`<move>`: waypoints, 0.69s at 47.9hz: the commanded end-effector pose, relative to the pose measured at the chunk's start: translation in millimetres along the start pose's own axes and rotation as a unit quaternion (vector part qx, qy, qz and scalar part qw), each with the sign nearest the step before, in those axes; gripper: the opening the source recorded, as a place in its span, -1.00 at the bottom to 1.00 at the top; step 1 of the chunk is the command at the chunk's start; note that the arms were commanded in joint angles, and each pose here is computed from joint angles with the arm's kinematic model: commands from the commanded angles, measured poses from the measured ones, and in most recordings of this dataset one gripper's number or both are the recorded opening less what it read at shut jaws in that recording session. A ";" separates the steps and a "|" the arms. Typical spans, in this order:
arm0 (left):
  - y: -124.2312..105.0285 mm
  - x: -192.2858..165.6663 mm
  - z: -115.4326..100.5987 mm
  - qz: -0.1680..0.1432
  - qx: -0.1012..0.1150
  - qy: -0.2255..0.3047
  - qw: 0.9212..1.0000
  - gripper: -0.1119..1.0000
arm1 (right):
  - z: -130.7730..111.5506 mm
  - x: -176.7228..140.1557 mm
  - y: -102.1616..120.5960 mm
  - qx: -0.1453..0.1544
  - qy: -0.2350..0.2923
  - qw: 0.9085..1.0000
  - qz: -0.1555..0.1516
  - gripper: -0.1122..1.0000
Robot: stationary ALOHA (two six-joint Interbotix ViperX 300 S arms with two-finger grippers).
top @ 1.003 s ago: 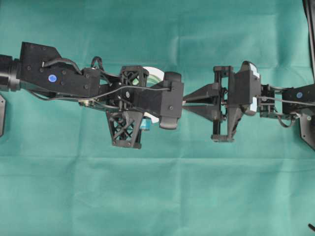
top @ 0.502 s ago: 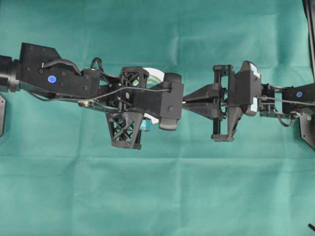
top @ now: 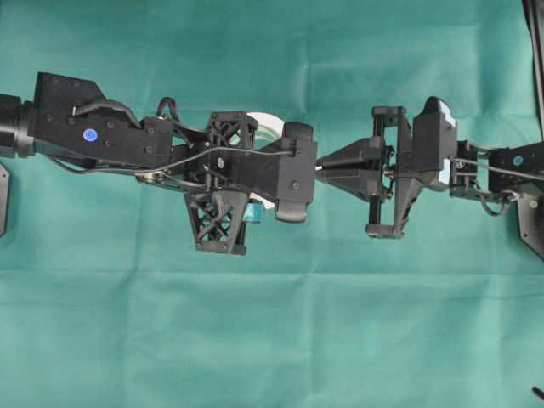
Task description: Peel off the duct tape with your right arm.
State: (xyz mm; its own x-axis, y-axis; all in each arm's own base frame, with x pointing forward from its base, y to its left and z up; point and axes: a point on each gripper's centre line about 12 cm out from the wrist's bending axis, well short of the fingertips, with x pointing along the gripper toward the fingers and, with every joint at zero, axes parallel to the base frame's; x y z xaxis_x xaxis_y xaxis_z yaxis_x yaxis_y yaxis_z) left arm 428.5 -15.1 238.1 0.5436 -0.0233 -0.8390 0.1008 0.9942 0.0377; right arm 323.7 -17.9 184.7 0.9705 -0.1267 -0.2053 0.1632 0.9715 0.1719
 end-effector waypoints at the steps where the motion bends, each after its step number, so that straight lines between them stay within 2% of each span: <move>1: -15.8 -17.2 13.4 -0.010 0.017 -0.030 0.999 -0.42 | 8.1 0.6 -10.2 0.008 -0.017 1.000 -0.018 -0.95; 8: -31.6 -17.7 13.5 -0.020 0.033 -0.029 0.999 -0.42 | 6.5 0.2 -19.0 0.011 -0.014 0.999 -0.032 -0.95; 19: -65.8 -19.6 12.0 -0.043 0.071 -0.028 0.996 -0.42 | 6.4 2.0 -30.1 0.013 -0.014 0.999 -0.049 -0.95; 33: -104.8 -29.0 12.2 -0.067 0.150 -0.038 0.986 -0.42 | 7.5 7.3 -50.0 0.014 -0.014 0.997 -0.078 -0.95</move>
State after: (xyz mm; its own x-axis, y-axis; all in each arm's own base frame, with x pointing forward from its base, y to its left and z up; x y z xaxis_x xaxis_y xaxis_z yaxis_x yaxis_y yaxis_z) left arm 416.0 -98.1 237.2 0.5172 -0.1263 -0.8465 0.3554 0.9314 0.0781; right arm 321.5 -55.4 173.1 0.9411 -0.2409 -0.2372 0.2822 0.9461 0.1588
